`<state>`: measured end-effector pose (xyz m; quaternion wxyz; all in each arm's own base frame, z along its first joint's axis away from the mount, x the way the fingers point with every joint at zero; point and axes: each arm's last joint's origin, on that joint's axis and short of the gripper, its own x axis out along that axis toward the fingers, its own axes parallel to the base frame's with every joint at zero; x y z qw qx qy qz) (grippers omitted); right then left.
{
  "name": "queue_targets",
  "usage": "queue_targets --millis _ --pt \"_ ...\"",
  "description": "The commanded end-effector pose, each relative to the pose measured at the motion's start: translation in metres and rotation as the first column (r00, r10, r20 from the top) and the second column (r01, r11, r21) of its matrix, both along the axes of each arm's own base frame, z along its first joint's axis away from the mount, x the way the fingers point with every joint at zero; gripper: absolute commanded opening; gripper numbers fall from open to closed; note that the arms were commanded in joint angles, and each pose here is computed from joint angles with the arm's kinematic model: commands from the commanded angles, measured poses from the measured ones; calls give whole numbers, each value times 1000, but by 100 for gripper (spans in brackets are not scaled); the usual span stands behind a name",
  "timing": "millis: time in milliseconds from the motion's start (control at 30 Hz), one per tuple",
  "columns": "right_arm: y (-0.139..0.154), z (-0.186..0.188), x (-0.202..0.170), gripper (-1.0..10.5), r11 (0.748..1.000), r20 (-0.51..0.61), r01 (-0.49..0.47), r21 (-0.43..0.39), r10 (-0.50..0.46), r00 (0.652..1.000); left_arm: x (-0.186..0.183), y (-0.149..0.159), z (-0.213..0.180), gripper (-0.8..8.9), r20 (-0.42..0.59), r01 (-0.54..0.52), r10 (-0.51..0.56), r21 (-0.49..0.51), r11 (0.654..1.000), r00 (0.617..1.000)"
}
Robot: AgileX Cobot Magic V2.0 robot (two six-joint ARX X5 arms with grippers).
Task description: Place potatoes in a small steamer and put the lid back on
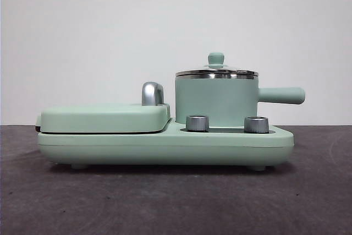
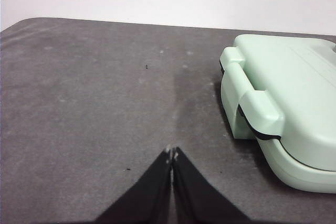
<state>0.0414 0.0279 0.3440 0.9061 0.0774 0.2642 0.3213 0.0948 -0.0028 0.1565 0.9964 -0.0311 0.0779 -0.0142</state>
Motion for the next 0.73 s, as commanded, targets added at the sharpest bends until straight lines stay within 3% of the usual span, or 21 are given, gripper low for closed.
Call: queue_targets --millis 33,300,500,567,733 --pt "0 3 0 18 1000 12 -2 11 2 1000 1 0 -7 6 -22 -5 5 1 1000 1000" --pt "0 3 0 18 1000 15 6 11 -6 1000 1 0 -7 6 -22 -5 5 1 1000 1000" --pt "-4 -8 11 18 991 75 130 36 -132 988 1 0 -7 6 -22 -5 5 1 1000 1000" --pt "-6 -20 19 18 978 131 205 47 -210 969 1 0 -7 6 -22 -5 5 1 1000 1000" --pt "-15 -72 41 18 904 310 423 63 -421 853 1 0 -7 6 -22 -5 5 1 1000 1000"
